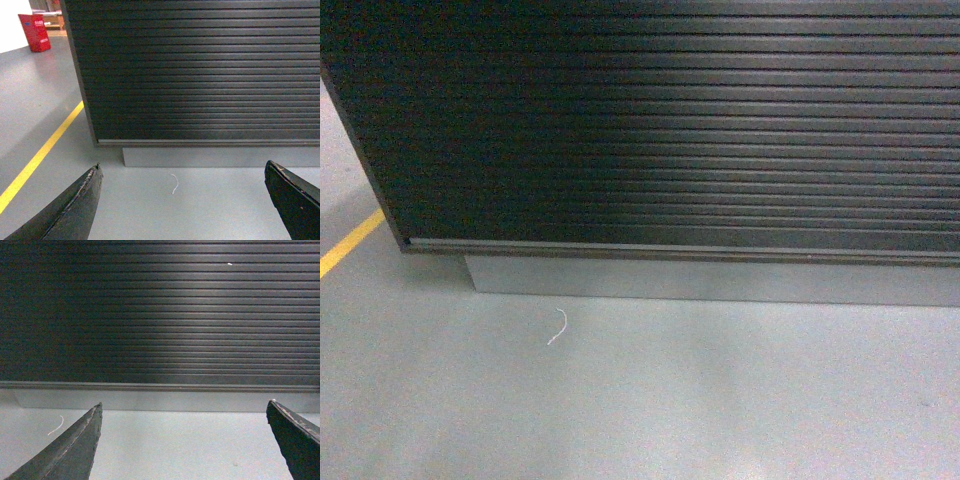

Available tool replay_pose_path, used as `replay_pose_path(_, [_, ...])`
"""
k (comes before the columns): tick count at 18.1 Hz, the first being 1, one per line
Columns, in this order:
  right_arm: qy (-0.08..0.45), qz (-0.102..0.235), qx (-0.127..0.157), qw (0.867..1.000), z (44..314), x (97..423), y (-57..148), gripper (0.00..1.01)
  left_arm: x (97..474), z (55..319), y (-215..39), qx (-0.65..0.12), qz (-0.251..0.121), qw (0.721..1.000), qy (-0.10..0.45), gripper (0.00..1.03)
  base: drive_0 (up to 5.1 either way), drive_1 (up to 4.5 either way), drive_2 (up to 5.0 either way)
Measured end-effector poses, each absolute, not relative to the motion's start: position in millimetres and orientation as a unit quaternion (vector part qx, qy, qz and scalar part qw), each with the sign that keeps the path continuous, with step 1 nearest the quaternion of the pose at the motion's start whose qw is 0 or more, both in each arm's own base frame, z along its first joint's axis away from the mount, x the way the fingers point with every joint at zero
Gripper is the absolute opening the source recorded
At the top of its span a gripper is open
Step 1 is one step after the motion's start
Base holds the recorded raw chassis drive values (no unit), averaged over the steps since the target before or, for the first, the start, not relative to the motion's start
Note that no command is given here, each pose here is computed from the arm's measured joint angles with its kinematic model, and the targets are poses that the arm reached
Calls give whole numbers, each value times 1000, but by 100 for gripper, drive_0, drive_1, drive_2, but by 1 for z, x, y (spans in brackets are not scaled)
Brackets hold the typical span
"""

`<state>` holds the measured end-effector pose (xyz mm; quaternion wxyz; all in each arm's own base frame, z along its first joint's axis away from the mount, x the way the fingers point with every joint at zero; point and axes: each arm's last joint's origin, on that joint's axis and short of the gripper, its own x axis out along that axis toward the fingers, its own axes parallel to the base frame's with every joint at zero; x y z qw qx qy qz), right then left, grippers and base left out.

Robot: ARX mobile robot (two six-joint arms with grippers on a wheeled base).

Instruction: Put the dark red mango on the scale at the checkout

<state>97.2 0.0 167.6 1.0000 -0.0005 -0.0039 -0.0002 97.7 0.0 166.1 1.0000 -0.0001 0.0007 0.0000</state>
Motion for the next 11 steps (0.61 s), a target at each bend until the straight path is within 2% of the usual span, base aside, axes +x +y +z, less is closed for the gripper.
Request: replay_pose_path(11, [-1,0,0,1000,167,97,0,98,98,166,0,0,0,1000,3,98,-8,342,-357])
